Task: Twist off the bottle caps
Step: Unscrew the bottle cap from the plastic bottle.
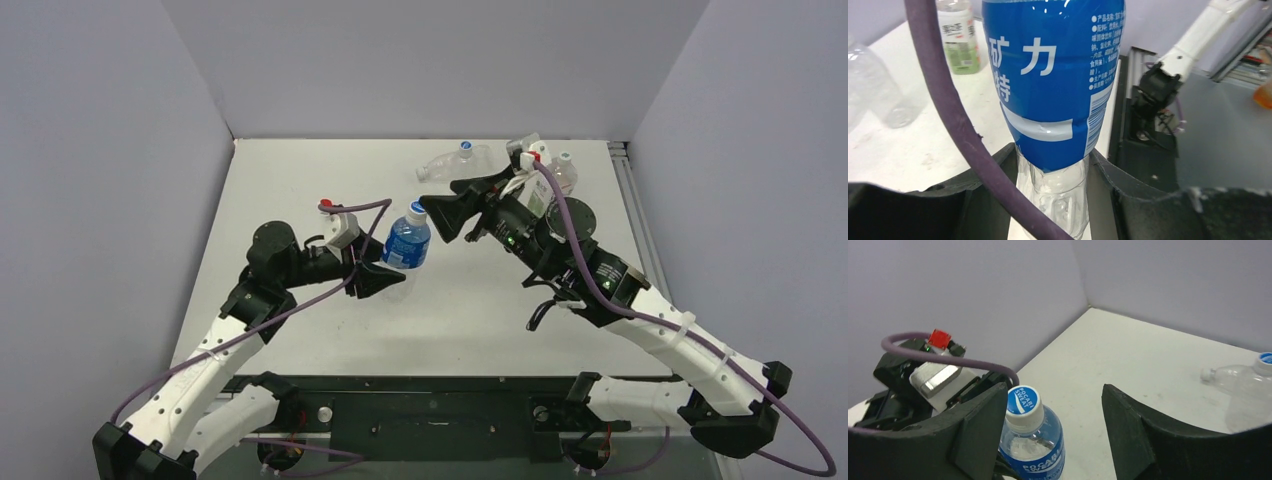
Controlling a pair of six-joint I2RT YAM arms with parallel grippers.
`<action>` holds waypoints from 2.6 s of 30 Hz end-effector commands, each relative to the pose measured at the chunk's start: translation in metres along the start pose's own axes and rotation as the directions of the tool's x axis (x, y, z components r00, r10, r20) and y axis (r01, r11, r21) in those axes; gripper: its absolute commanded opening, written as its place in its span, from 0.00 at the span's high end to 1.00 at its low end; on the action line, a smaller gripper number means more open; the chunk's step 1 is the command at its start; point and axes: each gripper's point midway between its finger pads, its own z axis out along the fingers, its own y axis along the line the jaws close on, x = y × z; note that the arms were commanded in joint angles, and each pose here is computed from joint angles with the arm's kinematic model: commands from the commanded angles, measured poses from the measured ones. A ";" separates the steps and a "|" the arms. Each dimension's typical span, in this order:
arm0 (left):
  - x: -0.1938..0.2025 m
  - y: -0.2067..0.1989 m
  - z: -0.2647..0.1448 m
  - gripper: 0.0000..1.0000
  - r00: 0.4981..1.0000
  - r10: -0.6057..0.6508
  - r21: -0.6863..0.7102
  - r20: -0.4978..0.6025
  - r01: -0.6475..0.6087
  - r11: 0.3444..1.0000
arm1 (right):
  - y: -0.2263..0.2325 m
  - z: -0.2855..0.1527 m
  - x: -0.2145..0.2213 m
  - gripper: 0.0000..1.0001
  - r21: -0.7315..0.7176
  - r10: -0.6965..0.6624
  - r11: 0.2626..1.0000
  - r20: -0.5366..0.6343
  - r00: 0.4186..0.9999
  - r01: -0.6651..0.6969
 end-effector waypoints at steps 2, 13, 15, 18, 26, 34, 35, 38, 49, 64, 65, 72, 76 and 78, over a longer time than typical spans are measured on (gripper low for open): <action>0.008 0.076 -0.015 1.00 0.990 0.120 -0.385 -0.073 -0.139 0.912 | -0.032 -0.001 -0.035 0.37 0.356 -0.047 0.934 0.076 0.996 0.017; 0.004 0.104 -0.032 1.00 0.972 0.202 -0.542 -0.122 -0.236 0.806 | -0.023 0.046 0.001 0.48 0.402 -0.013 0.916 -0.004 1.000 0.013; 0.004 0.102 -0.032 1.00 0.972 0.203 -0.539 -0.118 -0.234 0.809 | -0.021 0.048 0.001 0.50 0.397 -0.006 0.918 0.000 1.000 0.005; 0.004 0.101 -0.032 1.00 0.973 0.199 -0.538 -0.113 -0.228 0.812 | -0.020 0.051 0.002 0.53 0.392 0.002 0.920 0.002 1.000 -0.002; 0.004 0.097 -0.031 1.00 0.975 0.194 -0.527 -0.104 -0.220 0.821 | -0.018 0.054 0.005 0.74 0.376 0.028 0.926 0.012 1.000 -0.031; -0.006 0.074 -0.022 1.00 0.979 0.198 -0.432 -0.055 -0.202 0.879 | -0.015 0.051 0.001 1.00 0.238 0.063 0.969 0.027 0.998 -0.067; -0.009 0.063 -0.018 1.00 0.979 0.202 -0.376 -0.042 -0.202 0.904 | -0.013 0.050 0.000 1.00 0.210 0.061 0.976 0.028 0.998 -0.066; -0.019 0.038 -0.013 1.00 0.977 0.214 -0.268 0.010 -0.204 0.942 | -0.001 0.039 -0.004 1.00 0.079 0.049 0.996 0.035 0.998 -0.052; -0.001 -0.044 -0.009 1.00 0.995 0.092 0.224 -0.044 -0.080 0.971 | 0.051 -0.009 -0.006 1.00 -0.300 -0.043 0.952 0.056 0.998 0.058; -0.004 0.015 -0.001 1.00 0.989 0.141 -0.068 -0.044 -0.143 0.987 | -0.006 -0.002 -0.018 0.53 0.025 -0.072 0.997 0.074 0.995 0.070; -0.005 0.035 -0.004 1.00 0.986 0.159 -0.175 -0.056 -0.166 0.970 | -0.022 -0.003 -0.025 0.49 0.127 -0.067 0.990 0.097 0.993 0.054; 0.005 0.092 -0.021 1.00 0.958 0.212 -0.468 -0.195 -0.281 0.838 | -0.047 0.008 -0.026 0.31 0.433 -0.048 0.901 0.083 0.995 0.007; 0.001 0.102 -0.030 1.00 0.946 0.253 -0.551 -0.203 -0.324 0.769 | -0.044 0.028 -0.014 0.34 0.482 -0.010 0.876 0.068 0.998 -0.024; -0.004 0.106 -0.034 1.00 0.943 0.267 -0.588 -0.197 -0.331 0.738 | -0.042 0.034 -0.010 0.37 0.478 0.020 0.877 0.083 0.996 -0.057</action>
